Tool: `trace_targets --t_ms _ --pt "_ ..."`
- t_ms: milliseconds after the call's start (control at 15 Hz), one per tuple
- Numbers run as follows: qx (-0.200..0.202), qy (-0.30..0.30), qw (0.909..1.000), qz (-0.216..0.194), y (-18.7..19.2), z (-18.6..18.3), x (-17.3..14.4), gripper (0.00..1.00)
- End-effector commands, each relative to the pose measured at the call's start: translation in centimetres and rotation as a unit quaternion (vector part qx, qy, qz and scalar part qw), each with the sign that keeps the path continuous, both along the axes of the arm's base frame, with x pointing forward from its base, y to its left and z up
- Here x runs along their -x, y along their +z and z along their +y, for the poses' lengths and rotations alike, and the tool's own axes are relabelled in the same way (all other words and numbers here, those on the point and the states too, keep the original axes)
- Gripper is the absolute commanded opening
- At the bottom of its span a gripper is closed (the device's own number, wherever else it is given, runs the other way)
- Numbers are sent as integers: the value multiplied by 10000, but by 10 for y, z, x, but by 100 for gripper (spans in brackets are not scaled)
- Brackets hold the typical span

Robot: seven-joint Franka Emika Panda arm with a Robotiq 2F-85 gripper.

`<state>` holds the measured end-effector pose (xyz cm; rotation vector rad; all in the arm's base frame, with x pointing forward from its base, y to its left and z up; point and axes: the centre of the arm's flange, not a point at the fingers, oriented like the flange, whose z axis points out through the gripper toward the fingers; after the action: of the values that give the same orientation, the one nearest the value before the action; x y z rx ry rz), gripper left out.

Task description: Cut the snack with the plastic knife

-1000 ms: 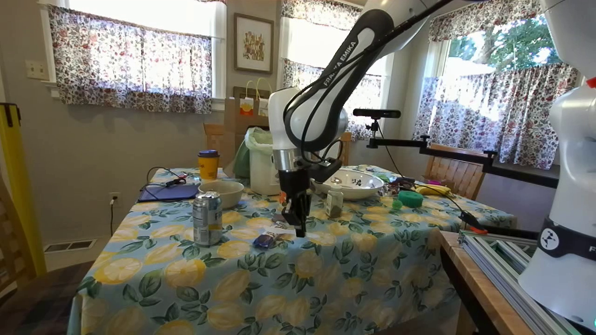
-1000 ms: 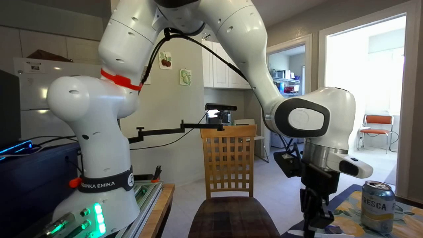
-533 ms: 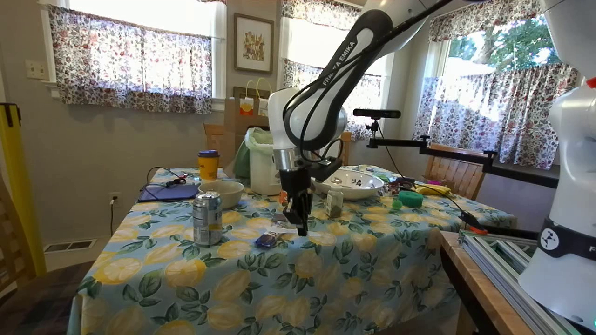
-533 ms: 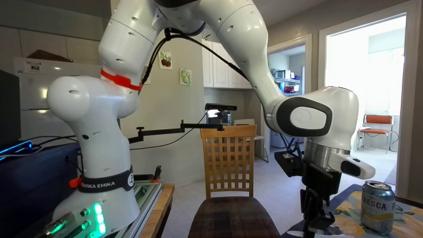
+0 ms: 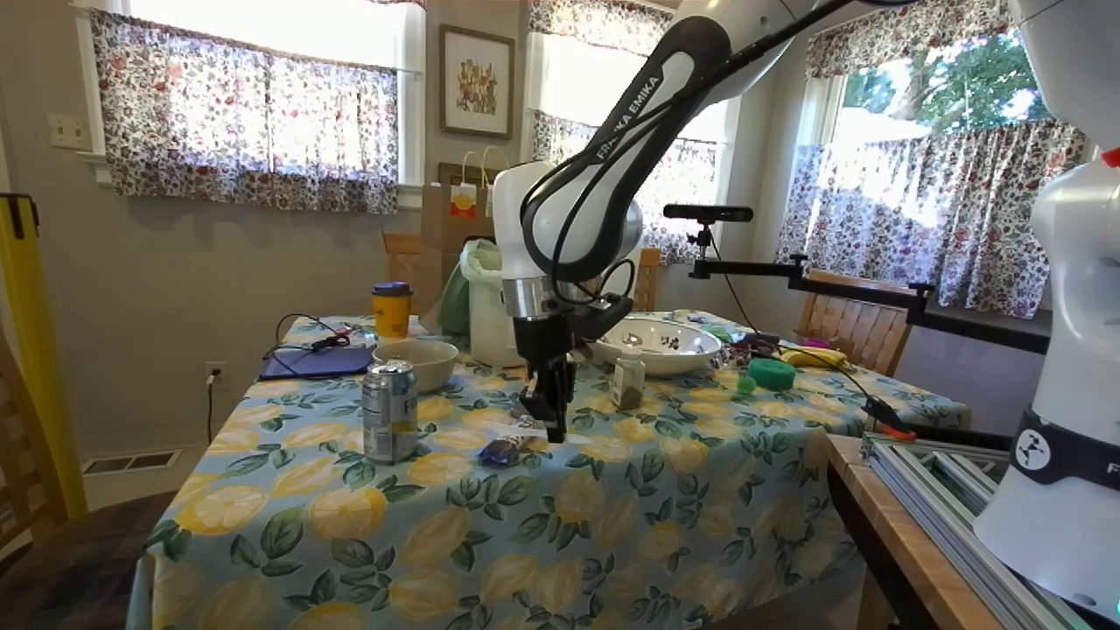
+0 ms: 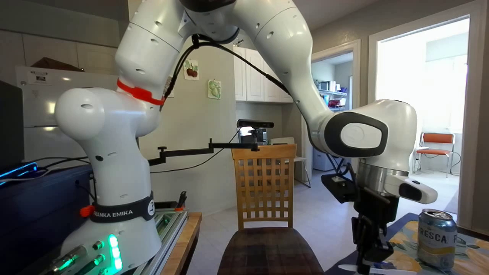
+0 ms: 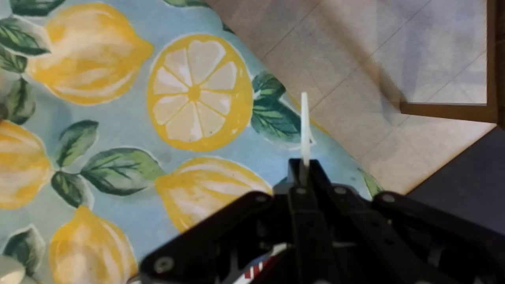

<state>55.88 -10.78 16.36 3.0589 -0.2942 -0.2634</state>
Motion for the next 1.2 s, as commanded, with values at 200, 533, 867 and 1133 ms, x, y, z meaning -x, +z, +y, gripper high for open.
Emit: trace_targets --t_ms 200,533,867,1133 --pt "181 -41 9998 27 -11 -7 -21 1" --pt "289 -47 9996 63 -2 -4 -5 1" --pt "407 -151 9990 86 6 -5 12 1" --pt "363 -262 9987 256 11 -6 34 1"
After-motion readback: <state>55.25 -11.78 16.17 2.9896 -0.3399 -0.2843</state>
